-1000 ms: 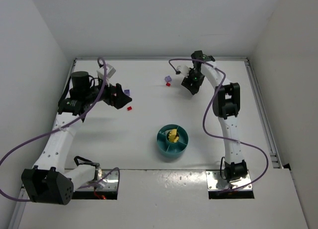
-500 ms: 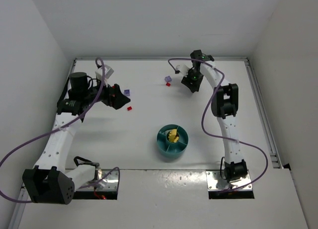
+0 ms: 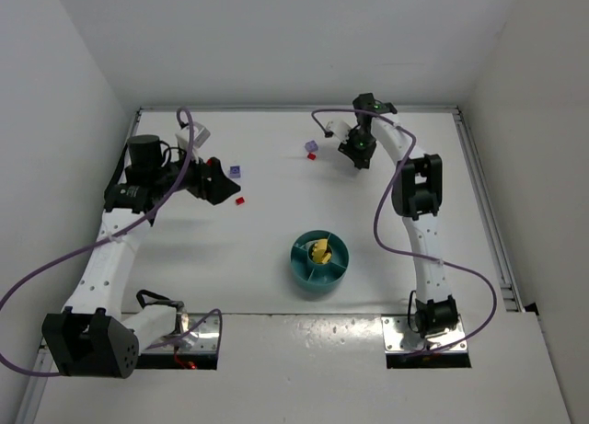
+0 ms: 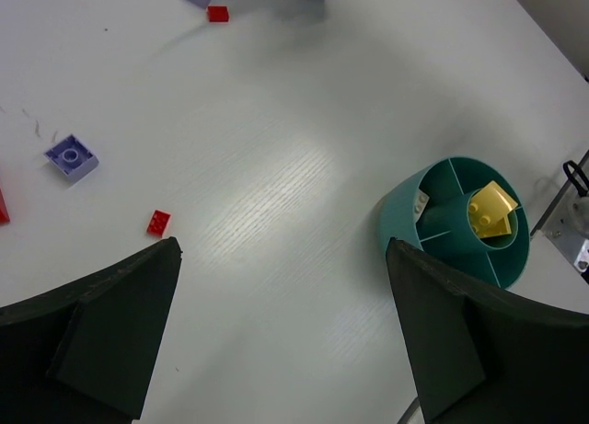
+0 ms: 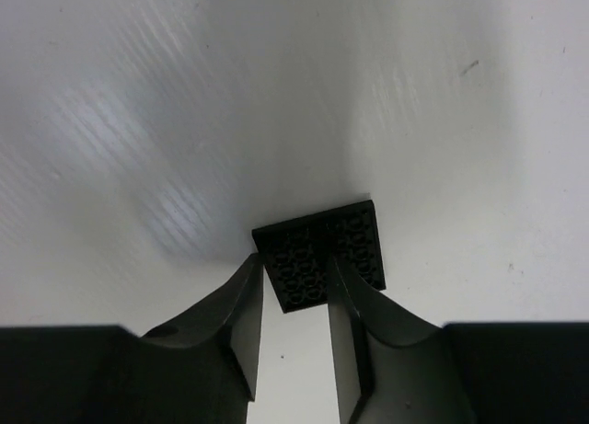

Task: Sort the legos into containers by color

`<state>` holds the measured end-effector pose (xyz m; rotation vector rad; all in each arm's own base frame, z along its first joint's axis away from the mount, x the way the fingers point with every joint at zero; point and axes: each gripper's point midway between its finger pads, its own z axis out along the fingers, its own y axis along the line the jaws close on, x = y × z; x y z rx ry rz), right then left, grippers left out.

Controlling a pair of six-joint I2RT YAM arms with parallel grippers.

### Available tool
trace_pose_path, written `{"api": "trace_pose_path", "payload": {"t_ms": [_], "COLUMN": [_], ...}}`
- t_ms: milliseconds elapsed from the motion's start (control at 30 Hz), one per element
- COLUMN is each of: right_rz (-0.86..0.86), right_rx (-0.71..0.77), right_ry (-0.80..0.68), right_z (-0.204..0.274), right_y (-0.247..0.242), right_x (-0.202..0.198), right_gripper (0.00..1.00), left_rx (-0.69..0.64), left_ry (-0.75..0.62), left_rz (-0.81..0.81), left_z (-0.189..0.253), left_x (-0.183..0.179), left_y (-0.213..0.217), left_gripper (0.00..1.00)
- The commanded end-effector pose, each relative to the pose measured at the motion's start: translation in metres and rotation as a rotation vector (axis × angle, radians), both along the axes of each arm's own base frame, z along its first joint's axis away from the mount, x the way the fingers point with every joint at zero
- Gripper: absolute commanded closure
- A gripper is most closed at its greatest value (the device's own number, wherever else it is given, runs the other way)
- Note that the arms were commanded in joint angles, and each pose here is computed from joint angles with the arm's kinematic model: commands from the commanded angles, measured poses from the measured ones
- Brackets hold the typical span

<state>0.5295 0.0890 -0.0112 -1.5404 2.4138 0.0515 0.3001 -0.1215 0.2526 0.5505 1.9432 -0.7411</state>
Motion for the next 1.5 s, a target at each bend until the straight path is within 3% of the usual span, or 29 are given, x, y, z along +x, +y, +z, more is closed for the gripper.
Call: {"api": "trace_pose_path", "payload": {"t_ms": [0, 167, 400, 600, 633, 667, 767, 800, 867, 900, 933, 967, 1100, 1467], "right_rz": [-0.009, -0.041, -0.069, -0.080, -0.074, -0.076, -0.030, -0.007, -0.012, -0.025, -0.019, -0.013, 0.048, 0.118], "right_rx": [-0.051, 0.118, 0.376, 0.487, 0.478, 0.465, 0.329, 0.293, 0.188, 0.142, 0.100, 0.078, -0.061, -0.137], "right_ry": [0.199, 0.147, 0.083, 0.091, 0.036, 0.013, -0.035, -0.088, -0.004, -0.014, 0.042, -0.019, -0.006, 0.099], "right_z": [-0.069, -0.012, 0.079, 0.112, 0.119, 0.119, 0.109, 0.124, 0.114, 0.107, 0.100, 0.114, 0.087, 0.042], "right_y": [-0.022, 0.004, 0.037, 0.048, 0.046, 0.044, 0.025, 0.026, 0.011, 0.008, 0.002, 0.000, -0.017, -0.029], "right_x": [-0.046, -0.063, -0.118, -0.159, -0.151, -0.148, -0.123, -0.099, -0.094, -0.065, -0.067, -0.045, -0.030, -0.041], "right_gripper": [0.70, 0.79, 0.82, 0.83, 0.77, 0.60, 0.31, 0.29, 0.21, 0.16, 0.16, 0.16, 0.16, 0.16], "left_rx": [-0.005, -0.009, -0.030, -0.040, -0.040, -0.048, -0.052, -0.052, -0.052, -0.048, -0.048, -0.054, -0.050, -0.035], "left_ry": [-0.053, -0.043, -0.049, -0.063, -0.073, -0.076, -0.066, -0.079, -0.079, -0.079, -0.079, -0.072, -0.072, -0.060], "left_rz": [-0.011, -0.019, -0.028, -0.034, -0.034, -0.030, -0.038, -0.038, -0.038, -0.030, -0.039, -0.036, -0.028, -0.014], "left_z": [0.014, 0.012, 0.015, 0.018, 0.018, 0.020, 0.017, 0.022, 0.022, 0.022, 0.022, 0.022, 0.020, 0.009], "left_x": [-0.003, -0.003, -0.005, -0.012, -0.013, -0.012, -0.013, -0.013, -0.013, -0.012, -0.013, -0.013, -0.014, -0.015], "left_y": [0.002, 0.001, -0.002, -0.004, -0.004, -0.004, -0.005, -0.005, -0.005, -0.004, -0.007, -0.007, -0.006, -0.003], "left_gripper": [0.00, 0.00, 0.00, 0.00, 0.00, 0.00, 0.00, 0.00, 0.00, 0.00, 0.00, 0.00, 0.00, 0.00]}}
